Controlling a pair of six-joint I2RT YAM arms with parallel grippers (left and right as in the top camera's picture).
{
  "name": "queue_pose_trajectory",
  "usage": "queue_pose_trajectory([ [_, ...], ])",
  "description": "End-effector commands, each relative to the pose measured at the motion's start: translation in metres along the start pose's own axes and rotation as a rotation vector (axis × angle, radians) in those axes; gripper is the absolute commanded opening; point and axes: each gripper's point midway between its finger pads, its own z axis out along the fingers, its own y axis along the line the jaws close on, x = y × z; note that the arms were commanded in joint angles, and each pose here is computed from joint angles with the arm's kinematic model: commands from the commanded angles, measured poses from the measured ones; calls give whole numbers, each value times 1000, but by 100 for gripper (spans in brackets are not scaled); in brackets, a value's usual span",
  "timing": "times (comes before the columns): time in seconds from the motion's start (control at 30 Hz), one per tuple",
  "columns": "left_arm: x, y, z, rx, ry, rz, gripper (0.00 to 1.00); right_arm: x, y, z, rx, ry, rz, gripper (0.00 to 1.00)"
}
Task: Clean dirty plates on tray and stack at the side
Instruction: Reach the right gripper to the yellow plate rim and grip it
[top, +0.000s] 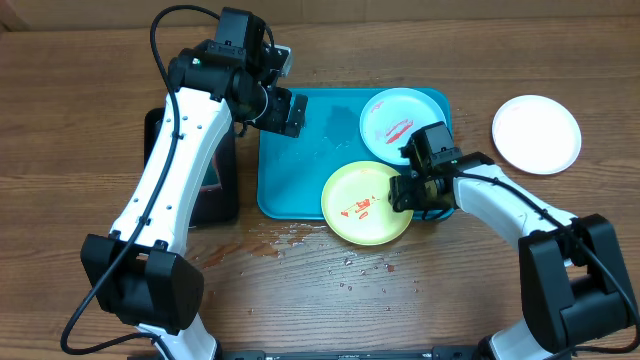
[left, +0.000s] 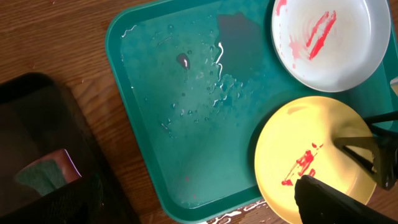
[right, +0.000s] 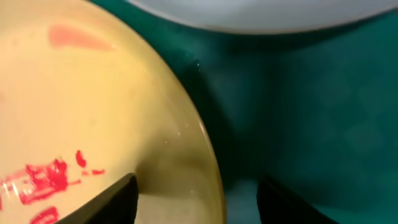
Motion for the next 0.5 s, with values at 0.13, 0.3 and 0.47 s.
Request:
queue_pose_trajectory([
  [0.13,-2,-1,-1,-7,-5,0,100,3,-8,6,37,10,34,28],
  [0.3,-2,-1,-1,-8,-5,0,100,1,-7,5,32,6,62,8],
  [0.47,-1,-1,-1,-9,-3,-1,100,-5,3,-1,-7,7,68,4],
])
